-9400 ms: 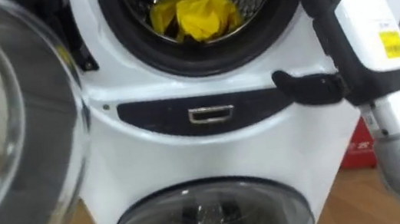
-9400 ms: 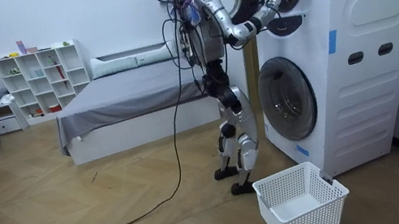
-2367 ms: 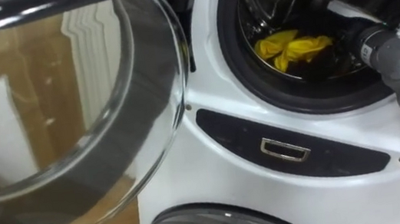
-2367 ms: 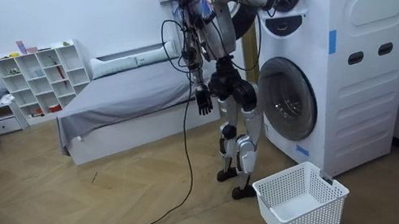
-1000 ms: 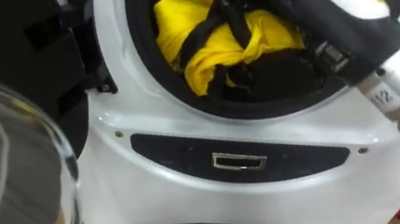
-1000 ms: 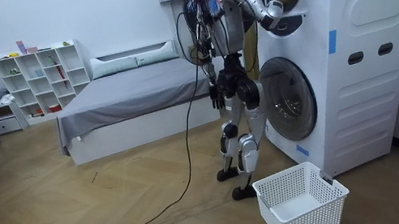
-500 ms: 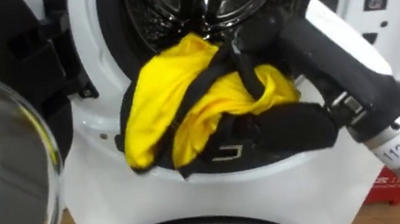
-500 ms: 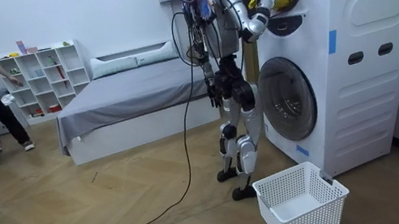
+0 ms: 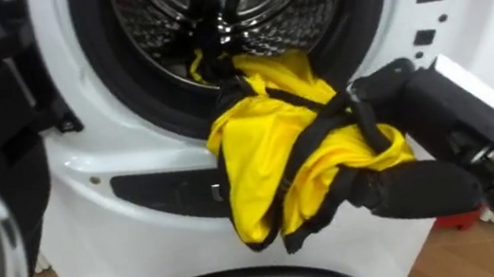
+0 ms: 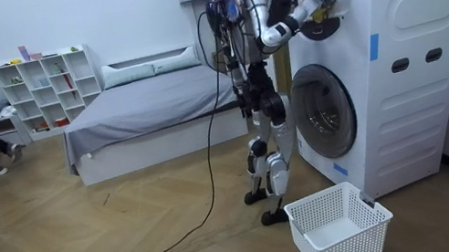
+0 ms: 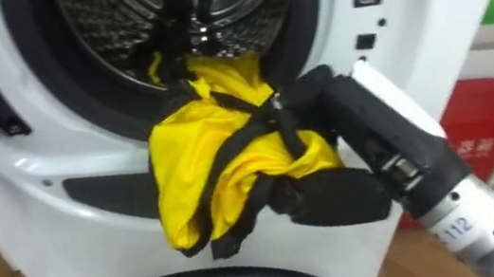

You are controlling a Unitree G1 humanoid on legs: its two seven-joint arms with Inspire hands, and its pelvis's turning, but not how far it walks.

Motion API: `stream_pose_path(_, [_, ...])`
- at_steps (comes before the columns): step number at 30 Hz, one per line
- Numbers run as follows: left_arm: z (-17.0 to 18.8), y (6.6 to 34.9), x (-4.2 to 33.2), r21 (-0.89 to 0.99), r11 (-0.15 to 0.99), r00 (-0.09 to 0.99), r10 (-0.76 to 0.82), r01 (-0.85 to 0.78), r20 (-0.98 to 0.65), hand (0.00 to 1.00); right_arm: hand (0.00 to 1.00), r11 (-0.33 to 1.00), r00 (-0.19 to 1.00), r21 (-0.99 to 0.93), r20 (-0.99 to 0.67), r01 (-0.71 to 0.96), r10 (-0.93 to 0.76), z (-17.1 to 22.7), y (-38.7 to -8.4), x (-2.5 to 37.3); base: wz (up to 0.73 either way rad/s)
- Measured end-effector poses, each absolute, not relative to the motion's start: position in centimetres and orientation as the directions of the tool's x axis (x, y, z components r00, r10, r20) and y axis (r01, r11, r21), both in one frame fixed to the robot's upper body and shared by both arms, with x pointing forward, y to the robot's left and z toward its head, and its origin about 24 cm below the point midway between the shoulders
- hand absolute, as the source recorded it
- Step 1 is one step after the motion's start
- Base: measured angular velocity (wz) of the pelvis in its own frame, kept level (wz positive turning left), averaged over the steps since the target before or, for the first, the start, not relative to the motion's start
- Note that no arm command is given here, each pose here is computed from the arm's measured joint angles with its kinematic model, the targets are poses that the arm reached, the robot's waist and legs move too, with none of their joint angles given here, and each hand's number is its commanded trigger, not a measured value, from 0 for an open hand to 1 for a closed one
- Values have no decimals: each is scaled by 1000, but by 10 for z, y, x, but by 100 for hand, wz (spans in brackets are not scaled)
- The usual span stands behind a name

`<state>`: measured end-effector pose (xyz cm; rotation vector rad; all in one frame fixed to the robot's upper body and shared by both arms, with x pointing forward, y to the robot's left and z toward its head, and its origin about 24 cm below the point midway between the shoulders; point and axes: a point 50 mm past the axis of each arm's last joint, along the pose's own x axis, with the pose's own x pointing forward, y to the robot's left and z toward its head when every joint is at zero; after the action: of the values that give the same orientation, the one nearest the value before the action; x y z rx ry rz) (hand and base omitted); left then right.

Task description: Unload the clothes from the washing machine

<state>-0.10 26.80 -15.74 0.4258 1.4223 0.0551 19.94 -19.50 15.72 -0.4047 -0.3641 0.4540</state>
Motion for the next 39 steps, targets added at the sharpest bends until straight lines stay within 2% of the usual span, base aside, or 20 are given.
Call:
stream_pose_path(3, [-157,268,0,319,923,164,289,214,-943,0,100,820,850,-442,202,-363,486,149,-199,199,-29])
stream_pose_path(15, [-154,282,-6,347,919,133,326,185,-936,0,100,823,942,-503,51,-262,331,126,-234,179,-45])
stream_pose_path(20, [-148,298,-2,384,903,135,363,191,-922,0,100,792,985,-586,-127,-171,118,98,-275,176,-63])
stream_pose_path(23, [-148,298,1,383,902,123,365,199,-923,0,100,732,963,-659,-268,-173,-13,76,-292,171,-50])
stream_pose_path(27, [-148,299,6,387,900,122,369,199,-921,0,100,680,917,-713,-367,-169,-156,57,-311,158,-35])
stream_pose_path(34, [-147,302,10,413,891,139,393,188,-909,0,100,605,875,-789,-363,-107,-320,52,-332,147,-13])
stream_pose_path(39, [-144,306,16,427,877,144,404,221,-903,0,100,630,850,-771,-394,-98,-350,38,-332,146,-16])
